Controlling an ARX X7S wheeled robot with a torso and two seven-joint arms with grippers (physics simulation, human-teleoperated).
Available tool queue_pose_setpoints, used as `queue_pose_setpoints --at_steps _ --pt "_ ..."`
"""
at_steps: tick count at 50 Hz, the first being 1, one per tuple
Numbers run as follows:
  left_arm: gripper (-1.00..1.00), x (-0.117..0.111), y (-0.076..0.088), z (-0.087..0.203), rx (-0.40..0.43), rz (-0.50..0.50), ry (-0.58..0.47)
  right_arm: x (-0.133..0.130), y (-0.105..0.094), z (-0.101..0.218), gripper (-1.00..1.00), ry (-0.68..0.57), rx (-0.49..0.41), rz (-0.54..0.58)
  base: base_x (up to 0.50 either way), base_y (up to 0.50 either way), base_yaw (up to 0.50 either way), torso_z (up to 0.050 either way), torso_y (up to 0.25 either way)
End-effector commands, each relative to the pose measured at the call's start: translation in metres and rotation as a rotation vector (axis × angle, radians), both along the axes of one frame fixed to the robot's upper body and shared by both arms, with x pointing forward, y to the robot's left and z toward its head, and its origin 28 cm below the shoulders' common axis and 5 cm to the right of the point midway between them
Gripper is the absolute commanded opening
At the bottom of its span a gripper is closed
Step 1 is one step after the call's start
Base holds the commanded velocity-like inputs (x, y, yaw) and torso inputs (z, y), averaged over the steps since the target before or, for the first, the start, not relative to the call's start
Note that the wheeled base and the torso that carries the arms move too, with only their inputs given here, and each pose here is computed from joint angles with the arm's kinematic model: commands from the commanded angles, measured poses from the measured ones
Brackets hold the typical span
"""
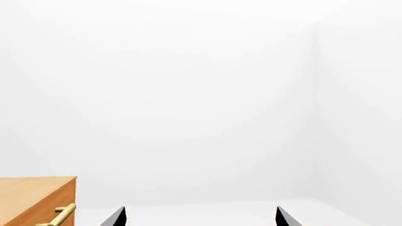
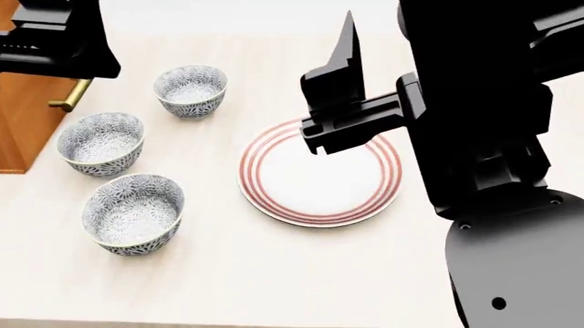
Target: Put the bowl at the front on the plate.
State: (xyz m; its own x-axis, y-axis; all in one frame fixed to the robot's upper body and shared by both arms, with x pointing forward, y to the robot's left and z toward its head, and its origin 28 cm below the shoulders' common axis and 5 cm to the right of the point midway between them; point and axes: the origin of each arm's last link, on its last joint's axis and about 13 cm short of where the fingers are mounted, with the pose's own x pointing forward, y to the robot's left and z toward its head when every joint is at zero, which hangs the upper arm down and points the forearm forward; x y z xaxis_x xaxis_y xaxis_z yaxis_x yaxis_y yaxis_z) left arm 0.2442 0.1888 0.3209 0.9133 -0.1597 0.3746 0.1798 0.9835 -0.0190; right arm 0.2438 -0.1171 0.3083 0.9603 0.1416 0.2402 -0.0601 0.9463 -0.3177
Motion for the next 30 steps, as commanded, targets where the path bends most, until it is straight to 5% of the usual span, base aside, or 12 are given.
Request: queue_pose_setpoints --at_steps 1,30 --pt "1.0 0.0001 0.0008 0.0001 -0.001 0.005 0.0 0.0004 0.0001 -0.0006 1.0 0.007 0.002 0.005 0.1 0.0 0.0 0.0 0.0" --pt "1.0 0.0017 0.0024 -0.0066 0.003 0.015 0.013 0.002 -0.0002 -0.0026 1.0 0.0 0.016 0.019 0.08 0.0 0.0 0.0 0.0"
